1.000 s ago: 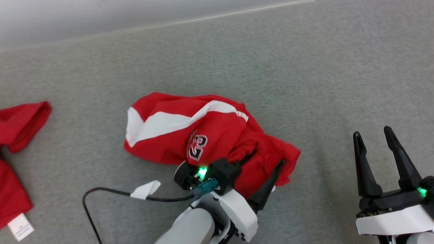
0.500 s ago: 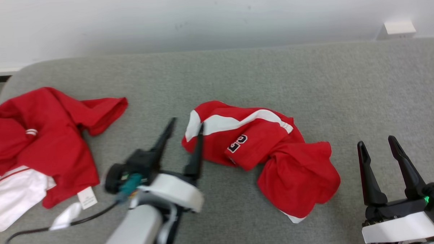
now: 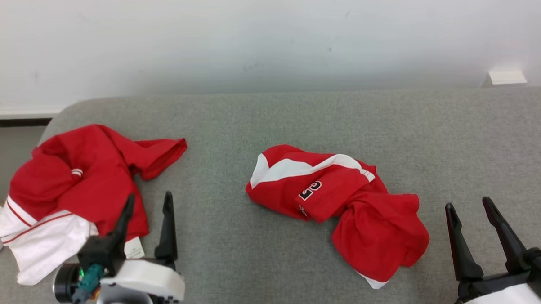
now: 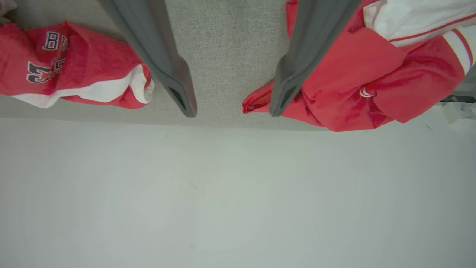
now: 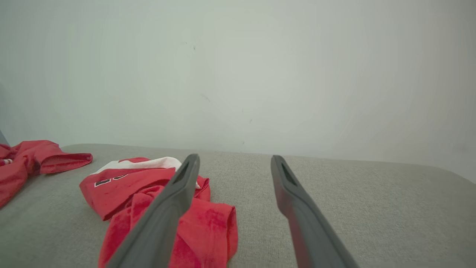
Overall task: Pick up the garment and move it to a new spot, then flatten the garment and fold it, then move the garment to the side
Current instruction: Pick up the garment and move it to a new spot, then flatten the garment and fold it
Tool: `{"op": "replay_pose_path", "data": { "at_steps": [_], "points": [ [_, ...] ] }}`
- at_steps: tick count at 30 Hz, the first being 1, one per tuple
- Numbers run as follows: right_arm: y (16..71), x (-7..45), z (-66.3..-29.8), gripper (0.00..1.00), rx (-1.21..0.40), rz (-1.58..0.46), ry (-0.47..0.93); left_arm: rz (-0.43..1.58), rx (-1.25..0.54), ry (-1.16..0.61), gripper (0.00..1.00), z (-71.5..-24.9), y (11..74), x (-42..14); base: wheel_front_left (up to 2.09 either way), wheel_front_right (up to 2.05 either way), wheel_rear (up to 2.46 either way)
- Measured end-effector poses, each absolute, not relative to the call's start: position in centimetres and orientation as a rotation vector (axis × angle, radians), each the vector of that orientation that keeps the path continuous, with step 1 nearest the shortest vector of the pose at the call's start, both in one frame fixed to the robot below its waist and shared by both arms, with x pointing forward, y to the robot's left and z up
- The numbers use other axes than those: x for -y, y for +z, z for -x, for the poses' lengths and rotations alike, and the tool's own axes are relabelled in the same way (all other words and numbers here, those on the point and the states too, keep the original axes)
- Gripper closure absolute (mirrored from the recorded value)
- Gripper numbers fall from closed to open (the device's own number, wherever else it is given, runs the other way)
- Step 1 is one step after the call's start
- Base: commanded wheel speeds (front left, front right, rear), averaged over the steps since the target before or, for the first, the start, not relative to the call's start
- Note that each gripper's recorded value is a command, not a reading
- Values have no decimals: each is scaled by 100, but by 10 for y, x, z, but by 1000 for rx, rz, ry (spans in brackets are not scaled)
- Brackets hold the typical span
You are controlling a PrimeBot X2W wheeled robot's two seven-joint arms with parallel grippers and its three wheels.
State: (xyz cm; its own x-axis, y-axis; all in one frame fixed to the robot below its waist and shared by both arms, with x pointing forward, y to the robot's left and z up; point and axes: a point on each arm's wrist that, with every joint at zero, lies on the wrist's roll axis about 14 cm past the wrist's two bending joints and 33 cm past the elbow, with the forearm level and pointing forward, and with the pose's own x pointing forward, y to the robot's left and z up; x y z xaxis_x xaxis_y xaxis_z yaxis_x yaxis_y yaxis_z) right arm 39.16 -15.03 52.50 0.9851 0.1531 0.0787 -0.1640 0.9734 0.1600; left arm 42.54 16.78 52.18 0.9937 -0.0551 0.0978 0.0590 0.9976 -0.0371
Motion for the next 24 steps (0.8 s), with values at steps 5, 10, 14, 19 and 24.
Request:
{"op": "replay_pose_path", "data": {
  "at_steps": [5, 10, 14, 19, 24],
  "points": [
    [522, 157, -375, 0, 45, -166, 138, 34, 80, -69, 0, -409, 516, -164, 0, 0, 0],
    [525, 161, -364, 0, 44, -166, 124, 41, 77, -75, 0, -400, 515, -161, 0, 0, 0],
    [526, 161, -362, 0, 44, -165, 126, 45, 75, -73, 0, -397, 514, -162, 0, 0, 0],
    [529, 159, -362, 0, 47, -164, 130, 49, 79, -67, 0, -396, 515, -163, 0, 0, 0],
    [531, 158, -361, 0, 52, -164, 134, 51, 80, -62, 0, -394, 516, -165, 0, 0, 0]
  ]
}}
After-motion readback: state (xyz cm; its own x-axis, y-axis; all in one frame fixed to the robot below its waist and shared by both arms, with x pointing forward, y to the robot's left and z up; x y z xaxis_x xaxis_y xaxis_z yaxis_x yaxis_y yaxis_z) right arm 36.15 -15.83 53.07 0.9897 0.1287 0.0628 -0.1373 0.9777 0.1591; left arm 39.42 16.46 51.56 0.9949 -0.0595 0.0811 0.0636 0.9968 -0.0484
